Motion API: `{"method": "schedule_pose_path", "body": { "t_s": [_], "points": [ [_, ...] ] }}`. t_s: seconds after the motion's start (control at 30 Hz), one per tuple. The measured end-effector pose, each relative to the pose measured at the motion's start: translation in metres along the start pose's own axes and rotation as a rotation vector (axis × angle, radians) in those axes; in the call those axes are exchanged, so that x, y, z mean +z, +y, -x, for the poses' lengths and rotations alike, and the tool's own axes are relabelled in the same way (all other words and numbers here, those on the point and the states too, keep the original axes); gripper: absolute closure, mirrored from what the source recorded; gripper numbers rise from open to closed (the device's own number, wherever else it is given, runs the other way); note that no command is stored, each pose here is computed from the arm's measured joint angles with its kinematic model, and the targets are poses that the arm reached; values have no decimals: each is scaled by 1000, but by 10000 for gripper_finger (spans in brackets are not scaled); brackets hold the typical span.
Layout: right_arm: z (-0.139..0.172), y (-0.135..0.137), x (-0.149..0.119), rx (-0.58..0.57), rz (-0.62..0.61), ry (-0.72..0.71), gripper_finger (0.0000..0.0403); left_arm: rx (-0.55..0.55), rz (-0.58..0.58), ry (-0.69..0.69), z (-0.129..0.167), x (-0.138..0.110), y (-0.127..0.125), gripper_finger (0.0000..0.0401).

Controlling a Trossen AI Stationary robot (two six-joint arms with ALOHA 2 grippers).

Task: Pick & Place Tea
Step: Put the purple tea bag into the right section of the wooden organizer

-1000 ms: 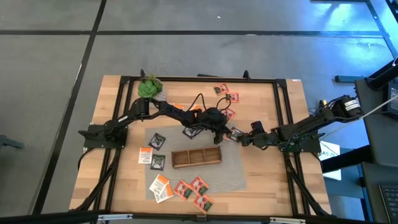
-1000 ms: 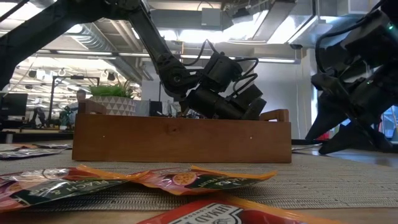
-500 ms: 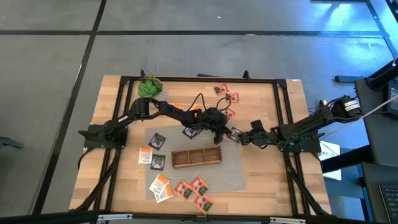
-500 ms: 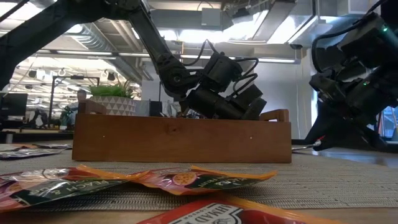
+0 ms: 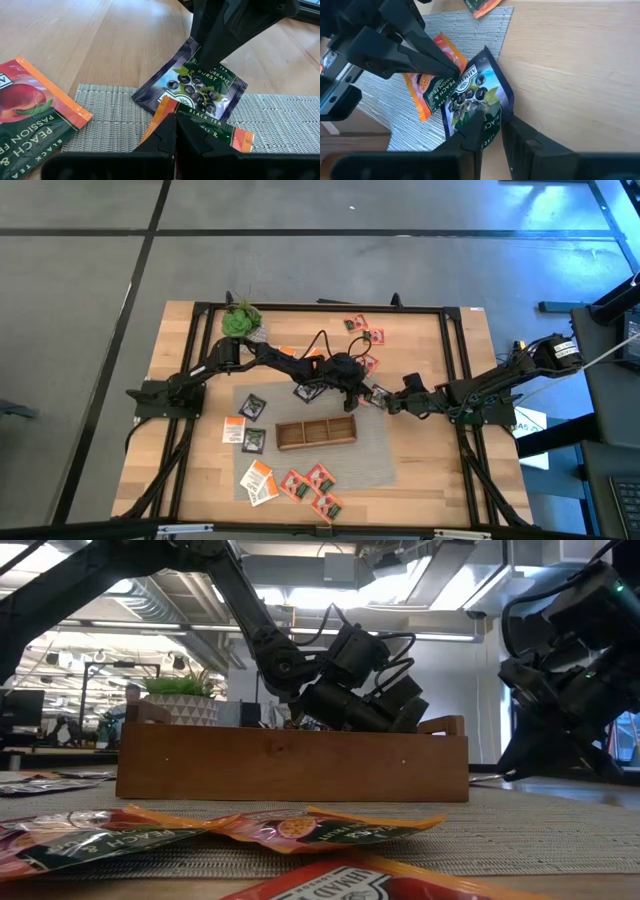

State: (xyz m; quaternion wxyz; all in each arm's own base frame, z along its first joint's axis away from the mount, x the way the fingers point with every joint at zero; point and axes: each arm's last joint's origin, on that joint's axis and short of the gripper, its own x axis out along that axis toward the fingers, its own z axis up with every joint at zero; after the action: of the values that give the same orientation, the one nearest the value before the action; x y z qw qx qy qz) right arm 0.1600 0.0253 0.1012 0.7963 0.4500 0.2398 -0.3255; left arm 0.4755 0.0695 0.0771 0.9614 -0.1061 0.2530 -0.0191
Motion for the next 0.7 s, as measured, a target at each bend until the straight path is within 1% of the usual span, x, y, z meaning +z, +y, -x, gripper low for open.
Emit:
{"method": "schedule_pose_path", "body": {
  "t_s": [0.17, 0.3, 0.43, 0.5, 0.6, 0.7],
  "points": [
    [0, 0, 0, -2, 73, 1, 365, -1, 2, -5, 0, 0, 0, 394],
    [0, 0, 0, -1, 123, 4, 395, 0, 0, -12, 1, 3, -1, 395],
    [0, 3, 0, 13, 166, 30, 396, 2, -1, -10, 4, 7, -1, 397],
    [1, 8, 1, 34, 197, 37, 398, 2, -4, -28, 9, 15, -1, 395],
    [5, 18, 5, 50, 263, 38, 399, 0, -11, -66, 20, 33, -4, 392],
    [13, 31, 12, 7, 363, 57, 400, 6, -4, -48, 31, 45, -5, 391]
  ]
}}
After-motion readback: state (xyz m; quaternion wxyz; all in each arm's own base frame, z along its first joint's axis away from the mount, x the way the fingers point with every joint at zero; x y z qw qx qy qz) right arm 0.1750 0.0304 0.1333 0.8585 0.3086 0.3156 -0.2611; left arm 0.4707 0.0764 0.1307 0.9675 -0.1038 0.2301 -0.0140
